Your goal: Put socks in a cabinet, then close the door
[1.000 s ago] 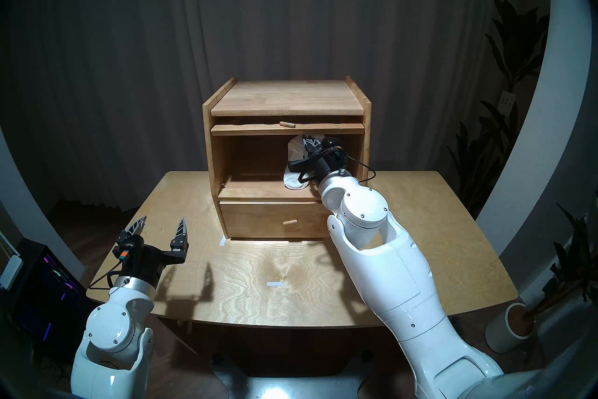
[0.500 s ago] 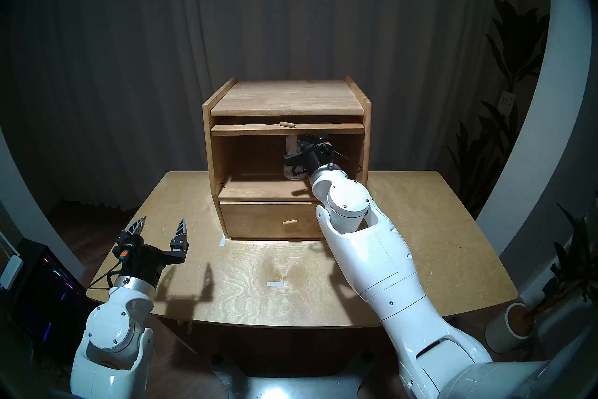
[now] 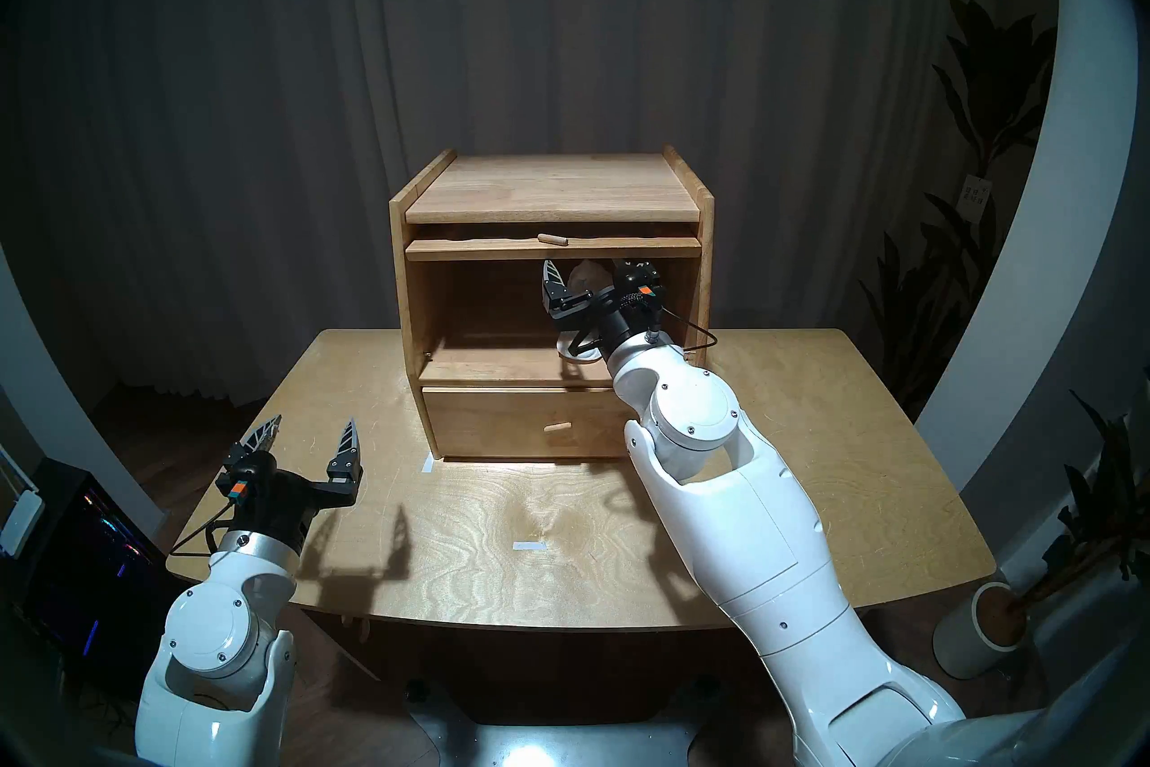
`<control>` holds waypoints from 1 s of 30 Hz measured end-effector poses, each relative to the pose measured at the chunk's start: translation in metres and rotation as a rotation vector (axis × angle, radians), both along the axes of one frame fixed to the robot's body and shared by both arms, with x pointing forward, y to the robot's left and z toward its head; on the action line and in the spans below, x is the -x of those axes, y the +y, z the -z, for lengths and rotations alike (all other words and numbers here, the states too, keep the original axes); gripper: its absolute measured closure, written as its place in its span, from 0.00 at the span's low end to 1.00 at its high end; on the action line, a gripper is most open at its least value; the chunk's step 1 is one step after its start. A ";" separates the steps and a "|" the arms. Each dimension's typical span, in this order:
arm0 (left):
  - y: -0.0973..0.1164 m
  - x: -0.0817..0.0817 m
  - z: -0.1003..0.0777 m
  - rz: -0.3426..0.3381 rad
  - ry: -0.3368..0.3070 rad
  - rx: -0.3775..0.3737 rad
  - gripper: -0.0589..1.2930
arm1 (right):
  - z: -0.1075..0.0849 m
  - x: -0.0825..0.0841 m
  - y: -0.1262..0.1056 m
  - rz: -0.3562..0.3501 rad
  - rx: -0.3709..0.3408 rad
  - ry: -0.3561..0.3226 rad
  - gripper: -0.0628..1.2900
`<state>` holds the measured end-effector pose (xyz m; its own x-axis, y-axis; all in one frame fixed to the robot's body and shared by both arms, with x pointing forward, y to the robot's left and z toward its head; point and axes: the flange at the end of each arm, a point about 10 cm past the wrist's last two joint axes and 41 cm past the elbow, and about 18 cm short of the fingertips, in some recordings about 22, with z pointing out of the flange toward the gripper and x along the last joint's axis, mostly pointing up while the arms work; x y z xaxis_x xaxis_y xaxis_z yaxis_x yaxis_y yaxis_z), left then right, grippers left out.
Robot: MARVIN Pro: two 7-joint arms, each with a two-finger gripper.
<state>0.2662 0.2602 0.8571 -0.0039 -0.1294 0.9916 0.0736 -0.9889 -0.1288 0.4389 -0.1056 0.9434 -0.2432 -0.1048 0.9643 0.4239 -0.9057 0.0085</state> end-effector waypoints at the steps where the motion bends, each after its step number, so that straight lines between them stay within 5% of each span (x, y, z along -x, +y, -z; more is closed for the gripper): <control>1: 0.000 0.000 0.000 0.000 0.000 0.000 0.03 | 0.000 0.002 0.002 -0.016 0.003 0.000 0.03; 8: 0.000 0.000 0.001 0.000 0.002 0.001 0.03 | -0.011 0.032 0.026 -0.198 0.007 -0.056 0.03; 18: 0.001 0.000 0.002 -0.001 0.005 0.002 0.03 | -0.057 0.055 0.018 -0.296 -0.027 -0.204 0.03; 24: 0.001 0.000 0.003 -0.001 0.006 0.002 0.03 | -0.094 0.066 -0.002 -0.282 -0.062 -0.337 0.03; 30: 0.001 0.000 0.003 -0.001 0.007 0.003 0.03 | -0.134 0.073 -0.045 -0.142 -0.110 -0.462 0.03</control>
